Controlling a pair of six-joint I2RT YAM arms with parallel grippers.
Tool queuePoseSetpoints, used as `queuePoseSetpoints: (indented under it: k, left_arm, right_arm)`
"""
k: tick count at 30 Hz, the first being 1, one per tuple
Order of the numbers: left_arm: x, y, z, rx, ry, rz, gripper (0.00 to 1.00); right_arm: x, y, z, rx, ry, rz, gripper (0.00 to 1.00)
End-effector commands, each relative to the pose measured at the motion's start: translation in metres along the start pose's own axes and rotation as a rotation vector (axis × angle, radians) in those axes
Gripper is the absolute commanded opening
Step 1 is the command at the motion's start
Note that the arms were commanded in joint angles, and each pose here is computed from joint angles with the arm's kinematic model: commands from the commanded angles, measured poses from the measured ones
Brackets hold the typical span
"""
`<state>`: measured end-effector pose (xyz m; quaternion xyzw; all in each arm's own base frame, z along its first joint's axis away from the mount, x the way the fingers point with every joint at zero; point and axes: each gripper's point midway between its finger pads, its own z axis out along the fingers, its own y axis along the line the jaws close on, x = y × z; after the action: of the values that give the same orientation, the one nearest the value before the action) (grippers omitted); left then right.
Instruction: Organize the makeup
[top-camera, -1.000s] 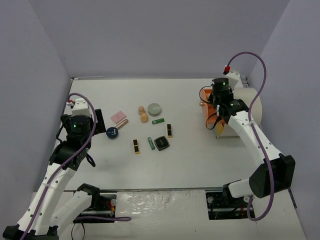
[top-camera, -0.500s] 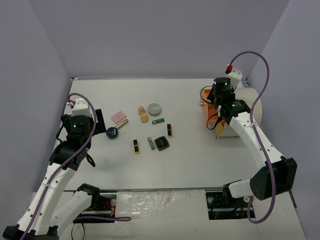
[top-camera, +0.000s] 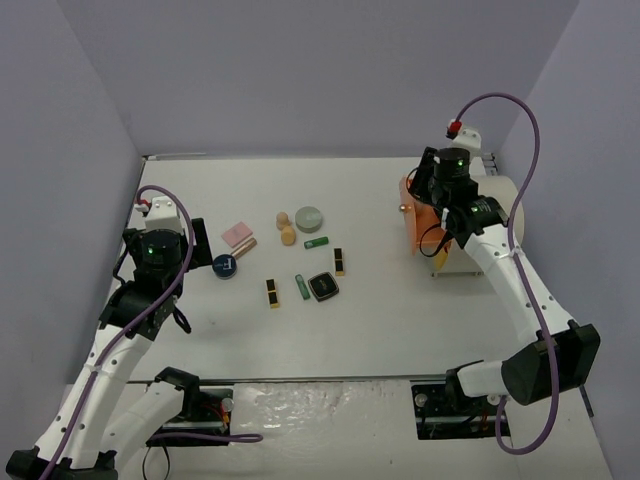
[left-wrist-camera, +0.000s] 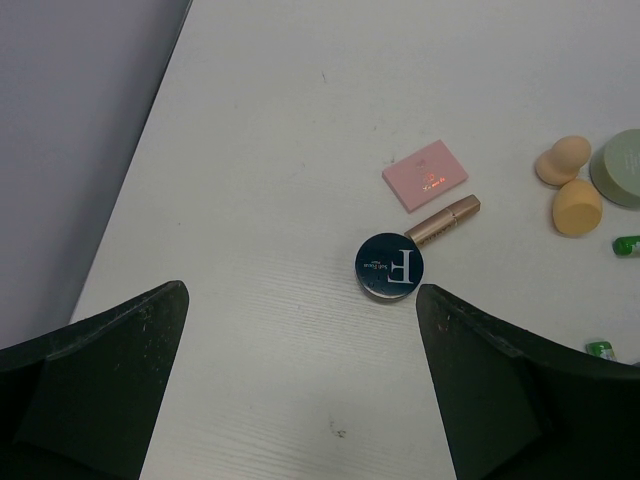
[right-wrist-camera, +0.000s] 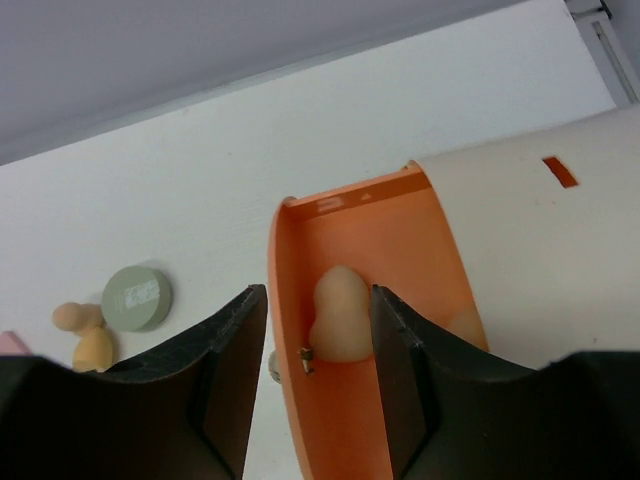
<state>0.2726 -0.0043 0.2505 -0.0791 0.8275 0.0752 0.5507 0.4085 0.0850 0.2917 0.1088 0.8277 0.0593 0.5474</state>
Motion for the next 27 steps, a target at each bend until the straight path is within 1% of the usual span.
queuePoseSetpoints:
  k: [1,5,7,9,10,12,15,19,23,25,27]
  left_arm:
    - [-0.018,-0.001,0.0,0.002,-0.052,-0.046,0.97]
    - [-0.018,0.0,0.0,-0.002,-0.05,-0.046,0.97]
    - [-0.018,0.0,0.0,-0.002,-0.051,-0.046,0.97]
    - [-0.018,0.0,0.0,-0.003,-0.052,-0.047,0.97]
    - [-0.018,0.0,0.0,-0.003,-0.053,-0.047,0.97]
    - [-0.018,0.001,-0.001,-0.005,-0.054,-0.048,0.97]
    - [-0.019,0.002,-0.001,-0.007,-0.055,-0.051,0.97]
    - [-0.019,0.002,-0.001,-0.007,-0.056,-0.052,0.97]
    - [-0.019,0.002,-0.001,-0.008,-0.056,-0.054,0.97]
    - [-0.019,0.002,-0.001,-0.008,-0.056,-0.056,0.97]
    - [-0.019,0.002,0.0,-0.008,-0.056,-0.056,0.97]
  right_arm:
    - [-0.044,0.071,-0.017,-0.242,-0.108,-0.101,0.49]
    - [-0.022,0.126,-0.011,-0.342,-0.064,-0.187,0.56]
    - [-0.012,0.147,-0.005,-0.383,-0.037,-0.201,0.6]
    - [0.013,0.163,0.011,-0.391,0.013,-0.221,0.62]
    - [0.018,0.171,0.013,-0.403,0.02,-0.226,0.63]
    - [0.047,0.189,0.028,-0.422,0.073,-0.245,0.64]
    - [0.078,0.217,0.037,-0.444,0.114,-0.261,0.64]
    - [0.135,0.241,0.063,-0.408,0.183,-0.259,0.64]
    - [0.17,0.26,0.083,-0.392,0.198,-0.222,0.63]
    - [0.172,0.266,0.086,-0.394,0.191,-0.208,0.63]
    - [0.195,0.271,0.101,-0.365,0.206,-0.209,0.63]
